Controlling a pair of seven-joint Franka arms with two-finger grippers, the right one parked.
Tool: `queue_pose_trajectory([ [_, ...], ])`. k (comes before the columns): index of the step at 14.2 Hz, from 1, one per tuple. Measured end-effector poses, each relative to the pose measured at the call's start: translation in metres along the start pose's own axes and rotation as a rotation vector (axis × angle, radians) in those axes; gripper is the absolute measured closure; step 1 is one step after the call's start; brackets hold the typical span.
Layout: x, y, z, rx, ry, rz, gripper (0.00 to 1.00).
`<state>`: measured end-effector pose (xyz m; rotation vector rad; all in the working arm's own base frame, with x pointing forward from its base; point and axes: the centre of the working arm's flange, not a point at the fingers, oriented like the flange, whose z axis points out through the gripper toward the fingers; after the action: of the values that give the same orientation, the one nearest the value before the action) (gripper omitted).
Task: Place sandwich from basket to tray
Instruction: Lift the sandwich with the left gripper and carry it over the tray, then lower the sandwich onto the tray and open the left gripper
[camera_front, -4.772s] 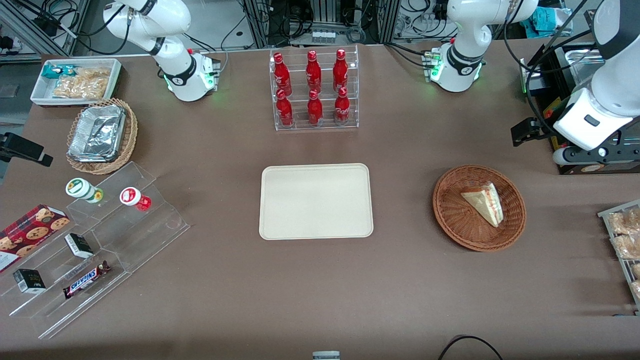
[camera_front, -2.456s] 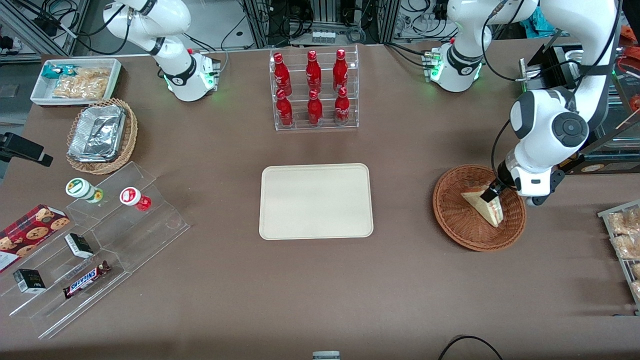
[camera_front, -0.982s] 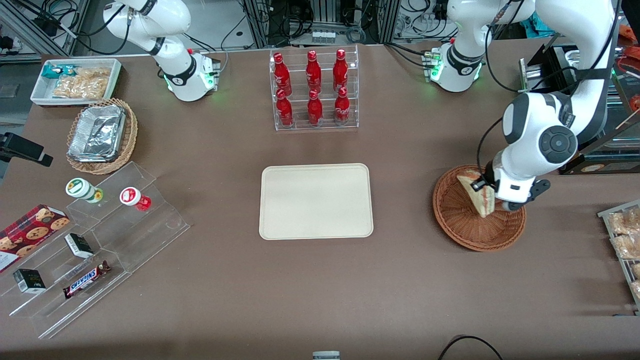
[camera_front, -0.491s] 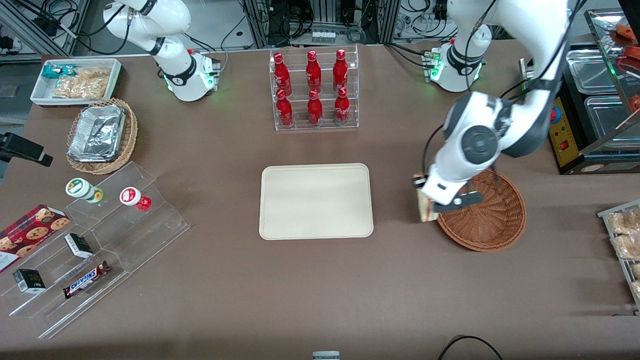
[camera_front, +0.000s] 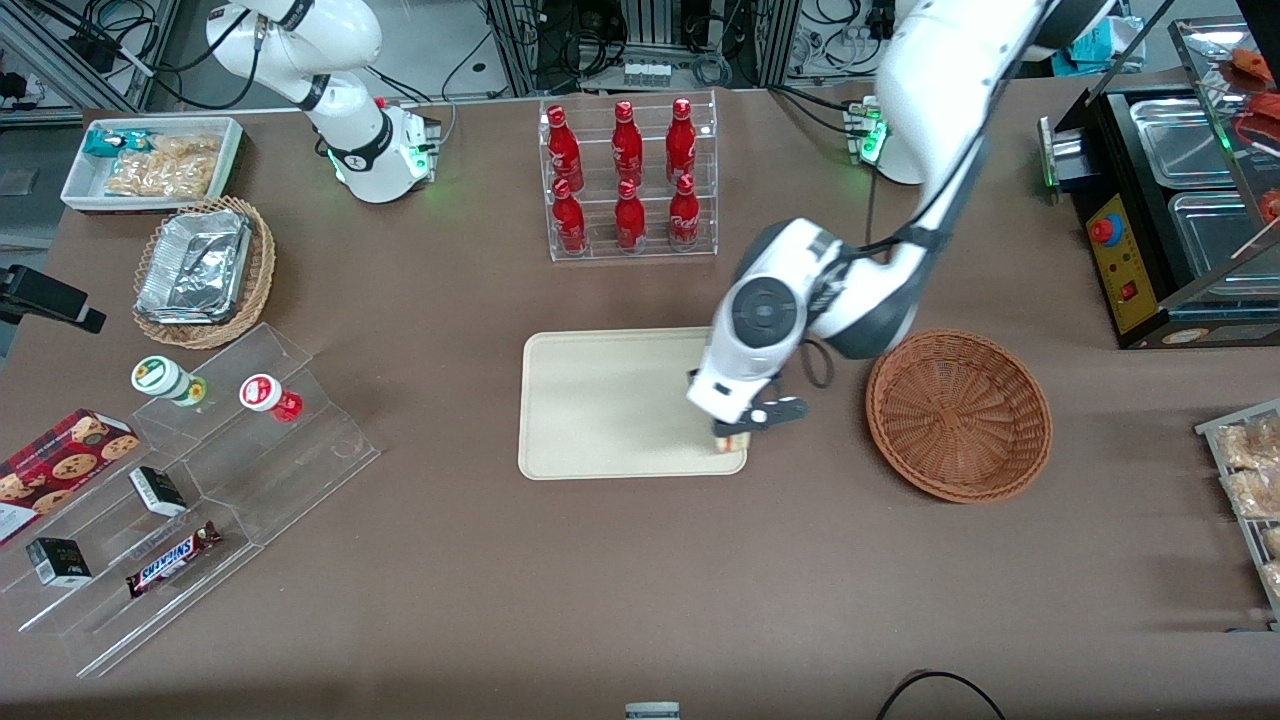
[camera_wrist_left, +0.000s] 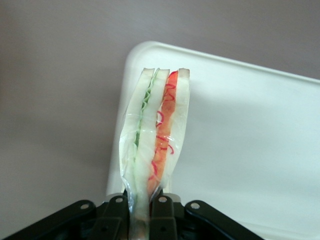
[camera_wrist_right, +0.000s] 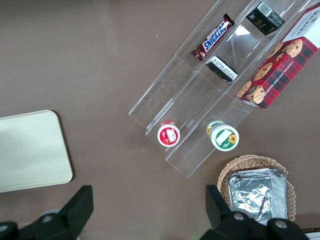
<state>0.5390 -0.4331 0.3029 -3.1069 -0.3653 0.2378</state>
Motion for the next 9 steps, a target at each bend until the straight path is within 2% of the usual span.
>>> queue_pose_trajectory([
  [2, -0.017, 0.033, 0.010, -0.005, 0.010, 0.005, 0.85],
  [4, -0.032, 0.056, 0.019, 0.004, 0.041, 0.013, 0.85],
  [7, -0.053, 0.082, 0.036, -0.015, 0.097, 0.016, 0.85],
  [9, -0.056, 0.090, 0.050, -0.037, 0.105, 0.015, 0.85],
])
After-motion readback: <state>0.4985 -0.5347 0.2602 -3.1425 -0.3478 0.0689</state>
